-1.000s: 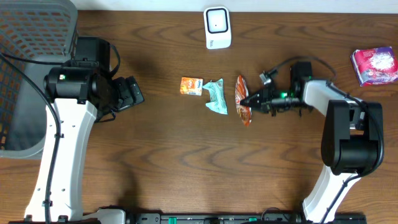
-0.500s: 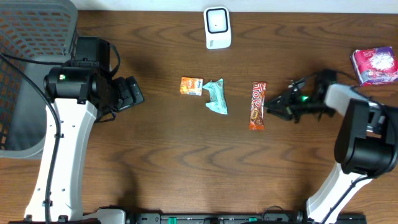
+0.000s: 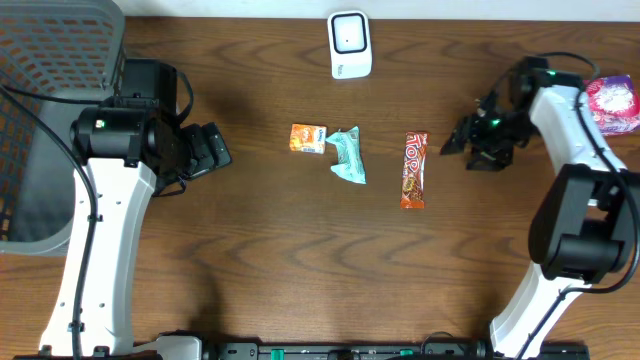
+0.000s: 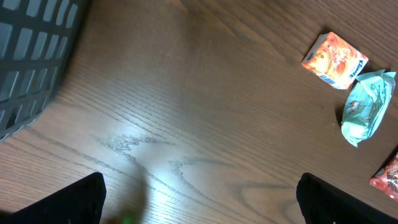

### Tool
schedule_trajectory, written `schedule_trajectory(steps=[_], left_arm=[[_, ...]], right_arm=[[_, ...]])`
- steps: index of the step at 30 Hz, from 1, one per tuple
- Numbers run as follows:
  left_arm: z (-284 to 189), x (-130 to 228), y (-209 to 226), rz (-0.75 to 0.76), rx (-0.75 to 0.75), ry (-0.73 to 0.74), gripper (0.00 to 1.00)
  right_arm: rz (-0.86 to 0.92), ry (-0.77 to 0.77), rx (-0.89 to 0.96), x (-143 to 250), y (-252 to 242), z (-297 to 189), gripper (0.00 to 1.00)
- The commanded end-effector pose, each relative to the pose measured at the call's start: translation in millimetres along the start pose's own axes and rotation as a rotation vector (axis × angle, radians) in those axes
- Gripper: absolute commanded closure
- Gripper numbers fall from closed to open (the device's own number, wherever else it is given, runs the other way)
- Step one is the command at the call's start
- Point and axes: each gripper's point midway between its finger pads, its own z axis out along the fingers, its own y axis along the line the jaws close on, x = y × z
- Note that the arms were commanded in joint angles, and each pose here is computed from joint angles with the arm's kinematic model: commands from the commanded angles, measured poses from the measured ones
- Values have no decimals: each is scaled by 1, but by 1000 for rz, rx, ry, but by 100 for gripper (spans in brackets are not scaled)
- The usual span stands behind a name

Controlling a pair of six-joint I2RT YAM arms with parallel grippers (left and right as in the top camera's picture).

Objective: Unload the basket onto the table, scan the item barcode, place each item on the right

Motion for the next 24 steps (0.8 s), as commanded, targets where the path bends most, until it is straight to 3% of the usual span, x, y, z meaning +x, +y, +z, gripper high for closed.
schedule_trajectory(steps=[1,8,12,17,24], left_arm=[[3,0,3,-11,-15,7,2],[3,0,3,-11,-15,7,2],[3,0,3,-11,-15,7,2],[3,0,3,-11,-15,7,2],[3,0,3,-11,-15,7,2]], right_arm=[[-93,-30,133,0,2,2,38],[-148,-70,224,3,33,22,38],[-177,-72,227,10,49,34,44],[-174,-101,331,15,47,45,54],[-192,-157,425,19,40,70,56]])
